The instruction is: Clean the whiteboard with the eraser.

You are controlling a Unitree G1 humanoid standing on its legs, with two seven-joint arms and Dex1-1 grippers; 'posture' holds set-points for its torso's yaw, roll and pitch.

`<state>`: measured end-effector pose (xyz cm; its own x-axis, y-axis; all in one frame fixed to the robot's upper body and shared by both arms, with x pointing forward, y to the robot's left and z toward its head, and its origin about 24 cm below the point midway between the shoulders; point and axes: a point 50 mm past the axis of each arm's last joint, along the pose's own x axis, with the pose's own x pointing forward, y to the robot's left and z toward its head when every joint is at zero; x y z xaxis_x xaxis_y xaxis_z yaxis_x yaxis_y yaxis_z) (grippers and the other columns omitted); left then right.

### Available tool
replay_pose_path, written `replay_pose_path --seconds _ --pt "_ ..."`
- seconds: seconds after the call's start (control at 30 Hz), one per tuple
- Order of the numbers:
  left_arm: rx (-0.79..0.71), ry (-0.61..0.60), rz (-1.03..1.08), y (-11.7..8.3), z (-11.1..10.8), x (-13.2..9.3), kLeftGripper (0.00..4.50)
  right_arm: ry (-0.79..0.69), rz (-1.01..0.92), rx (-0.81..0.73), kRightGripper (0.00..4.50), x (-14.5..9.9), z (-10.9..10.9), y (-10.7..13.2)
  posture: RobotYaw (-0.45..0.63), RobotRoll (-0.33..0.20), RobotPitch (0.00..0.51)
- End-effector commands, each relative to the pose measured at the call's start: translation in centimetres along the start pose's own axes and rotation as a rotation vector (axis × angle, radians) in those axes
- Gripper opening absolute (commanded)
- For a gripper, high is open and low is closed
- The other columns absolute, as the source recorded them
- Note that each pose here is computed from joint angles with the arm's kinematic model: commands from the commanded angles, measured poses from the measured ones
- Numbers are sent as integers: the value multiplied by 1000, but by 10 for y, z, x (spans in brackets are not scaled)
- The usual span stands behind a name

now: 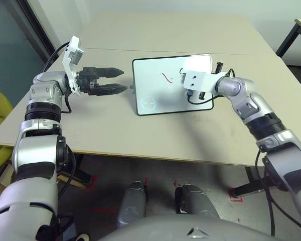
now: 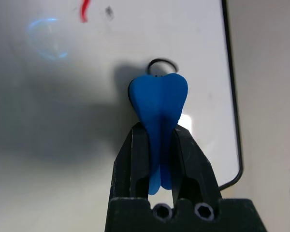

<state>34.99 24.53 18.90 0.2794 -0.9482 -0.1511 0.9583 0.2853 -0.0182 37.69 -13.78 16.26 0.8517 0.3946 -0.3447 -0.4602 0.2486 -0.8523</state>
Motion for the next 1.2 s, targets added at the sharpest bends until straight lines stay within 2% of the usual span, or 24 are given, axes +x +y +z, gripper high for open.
replay_pose_path --seconds 0.03,0.27,0.6,0.8,0.97,1.2 --pt "12 0 5 0 4 -4 4500 31 -22 3 379 2 -5 -6 177 0 42" --pt "8 2 3 -1 3 -5 4500 65 -19 -44 379 7 -9 -6 184 0 53" --pt "5 2 0 -2 2 -5 4500 -24 30 -100 379 18 23 7 187 0 53" --pt "3 2 -1 -2 2 -4 4500 -43 62 -104 379 21 32 15 188 0 58" --pt "3 0 1 -2 2 -5 4500 -11 74 -107 379 21 26 13 189 0 58" --pt "2 0 1 -2 2 -5 4500 70 65 -67 379 14 3 3 183 0 60"
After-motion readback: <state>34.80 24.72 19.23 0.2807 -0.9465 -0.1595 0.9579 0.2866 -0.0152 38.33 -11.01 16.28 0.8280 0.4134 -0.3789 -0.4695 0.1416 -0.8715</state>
